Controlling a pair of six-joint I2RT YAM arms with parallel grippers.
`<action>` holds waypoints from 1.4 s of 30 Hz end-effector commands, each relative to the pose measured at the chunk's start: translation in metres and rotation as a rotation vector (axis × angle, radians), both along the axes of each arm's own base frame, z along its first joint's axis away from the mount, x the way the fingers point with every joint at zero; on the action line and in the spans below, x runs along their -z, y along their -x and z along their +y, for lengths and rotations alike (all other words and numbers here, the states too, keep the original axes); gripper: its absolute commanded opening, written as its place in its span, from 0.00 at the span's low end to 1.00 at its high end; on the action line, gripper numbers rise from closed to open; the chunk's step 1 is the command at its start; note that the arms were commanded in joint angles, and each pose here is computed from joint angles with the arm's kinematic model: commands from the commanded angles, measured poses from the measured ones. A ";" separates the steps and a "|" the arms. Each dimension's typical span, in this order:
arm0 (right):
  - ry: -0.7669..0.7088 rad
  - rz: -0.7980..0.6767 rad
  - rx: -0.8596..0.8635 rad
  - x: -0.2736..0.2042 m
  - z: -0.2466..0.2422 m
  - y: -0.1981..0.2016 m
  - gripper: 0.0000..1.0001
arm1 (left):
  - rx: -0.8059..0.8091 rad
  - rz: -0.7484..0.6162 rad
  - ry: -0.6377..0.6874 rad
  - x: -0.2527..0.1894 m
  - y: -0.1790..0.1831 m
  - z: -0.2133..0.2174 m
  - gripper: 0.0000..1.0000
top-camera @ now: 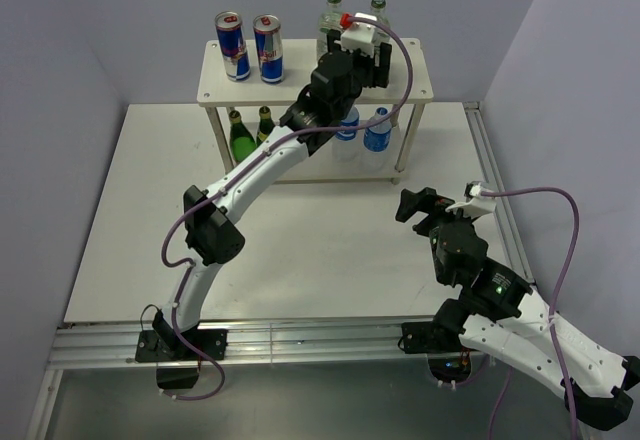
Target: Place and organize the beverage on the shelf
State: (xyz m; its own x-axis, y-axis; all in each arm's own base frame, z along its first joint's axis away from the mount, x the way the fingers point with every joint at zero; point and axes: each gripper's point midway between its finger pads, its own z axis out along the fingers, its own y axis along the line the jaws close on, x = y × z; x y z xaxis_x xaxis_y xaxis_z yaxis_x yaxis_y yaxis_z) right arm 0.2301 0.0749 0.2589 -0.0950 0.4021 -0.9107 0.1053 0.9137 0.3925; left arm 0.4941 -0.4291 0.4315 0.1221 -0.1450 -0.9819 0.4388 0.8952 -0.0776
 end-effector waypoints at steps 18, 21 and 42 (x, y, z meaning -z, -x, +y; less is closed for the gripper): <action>-0.029 -0.029 0.042 -0.007 -0.007 -0.001 1.00 | -0.133 0.024 -0.091 0.023 0.064 0.018 0.99; -0.023 -0.026 0.061 -0.007 -0.010 -0.001 1.00 | -0.170 0.065 -0.069 0.034 0.096 0.046 0.99; -0.016 -0.123 -0.302 -0.146 0.022 0.030 1.00 | -0.245 0.316 0.211 0.039 0.306 0.330 0.99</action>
State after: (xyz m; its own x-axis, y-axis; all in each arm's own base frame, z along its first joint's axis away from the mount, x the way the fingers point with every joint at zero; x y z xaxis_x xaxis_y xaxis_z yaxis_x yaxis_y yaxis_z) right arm 0.2107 0.1032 0.3850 -0.1052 0.4449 -0.8894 -0.1745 0.8722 0.4570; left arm 0.1914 -0.1459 0.3786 -0.1899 -0.3182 -0.9288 0.2340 0.9041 -0.3576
